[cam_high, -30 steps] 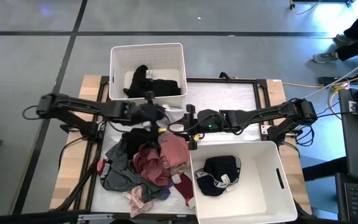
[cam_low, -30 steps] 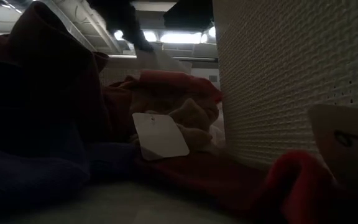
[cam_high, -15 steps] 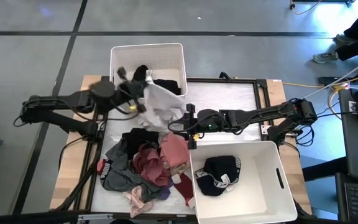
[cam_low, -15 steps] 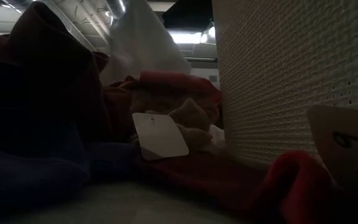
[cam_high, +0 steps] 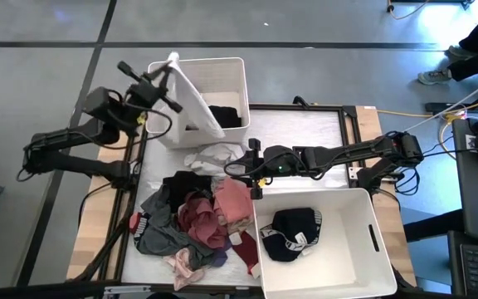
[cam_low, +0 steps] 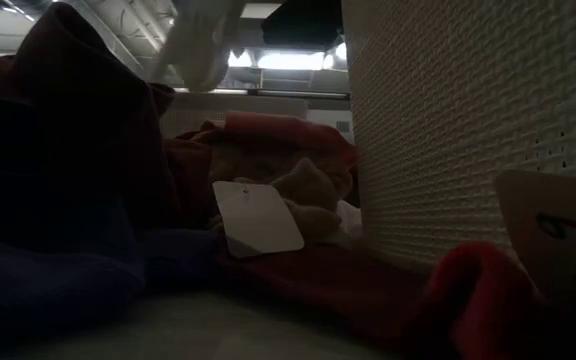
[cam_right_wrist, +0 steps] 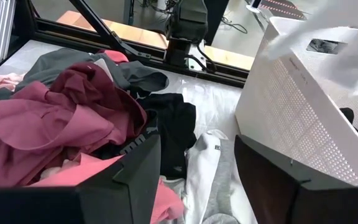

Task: Sort clothes

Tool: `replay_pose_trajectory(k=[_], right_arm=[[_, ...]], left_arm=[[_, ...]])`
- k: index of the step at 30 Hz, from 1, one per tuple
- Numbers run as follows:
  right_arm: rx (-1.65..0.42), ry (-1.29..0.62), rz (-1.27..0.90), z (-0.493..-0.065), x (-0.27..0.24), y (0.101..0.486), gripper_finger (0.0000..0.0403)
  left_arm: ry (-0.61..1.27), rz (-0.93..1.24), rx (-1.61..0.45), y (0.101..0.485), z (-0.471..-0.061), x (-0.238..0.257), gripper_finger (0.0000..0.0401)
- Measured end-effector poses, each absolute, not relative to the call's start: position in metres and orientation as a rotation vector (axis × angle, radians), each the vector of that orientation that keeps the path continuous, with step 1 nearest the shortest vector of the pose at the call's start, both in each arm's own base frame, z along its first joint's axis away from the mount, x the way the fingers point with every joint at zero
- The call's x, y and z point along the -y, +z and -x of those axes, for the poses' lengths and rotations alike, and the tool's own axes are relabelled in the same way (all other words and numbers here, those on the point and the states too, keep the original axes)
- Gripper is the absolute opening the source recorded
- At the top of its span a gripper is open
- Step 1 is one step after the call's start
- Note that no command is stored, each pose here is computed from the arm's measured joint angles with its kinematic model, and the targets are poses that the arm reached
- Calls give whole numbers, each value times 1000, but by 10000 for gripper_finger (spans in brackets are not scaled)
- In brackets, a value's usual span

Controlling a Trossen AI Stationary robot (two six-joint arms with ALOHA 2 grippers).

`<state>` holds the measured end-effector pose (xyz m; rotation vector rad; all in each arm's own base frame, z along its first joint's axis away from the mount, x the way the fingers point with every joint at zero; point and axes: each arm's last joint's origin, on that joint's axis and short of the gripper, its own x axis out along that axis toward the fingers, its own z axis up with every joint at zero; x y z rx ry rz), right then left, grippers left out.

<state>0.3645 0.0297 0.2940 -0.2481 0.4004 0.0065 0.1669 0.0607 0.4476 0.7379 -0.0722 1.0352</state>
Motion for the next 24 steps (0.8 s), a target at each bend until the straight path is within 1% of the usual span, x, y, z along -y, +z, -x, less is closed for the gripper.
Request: replay_pose_trajectory(k=[6,10,16,21,24], right_arm=[[-398,10,247,-365,-30,294,207],[-398,10,248,-365,-30,294,207],[-405,11,251,-364,-30,294,207],[-405,12,254,-364,-30,294,207],[-405,12,254,-364,-30,294,207]], left_arm=[[1089,-769,104,447,-168,-87,5],[1112,-727,68,438,-177,-108,5],[1082,-626,-63,415,-193,-127,5],[1023,-577,-217,393,-206,-134,6],[994,-536,-302,380,-212,-138,13]])
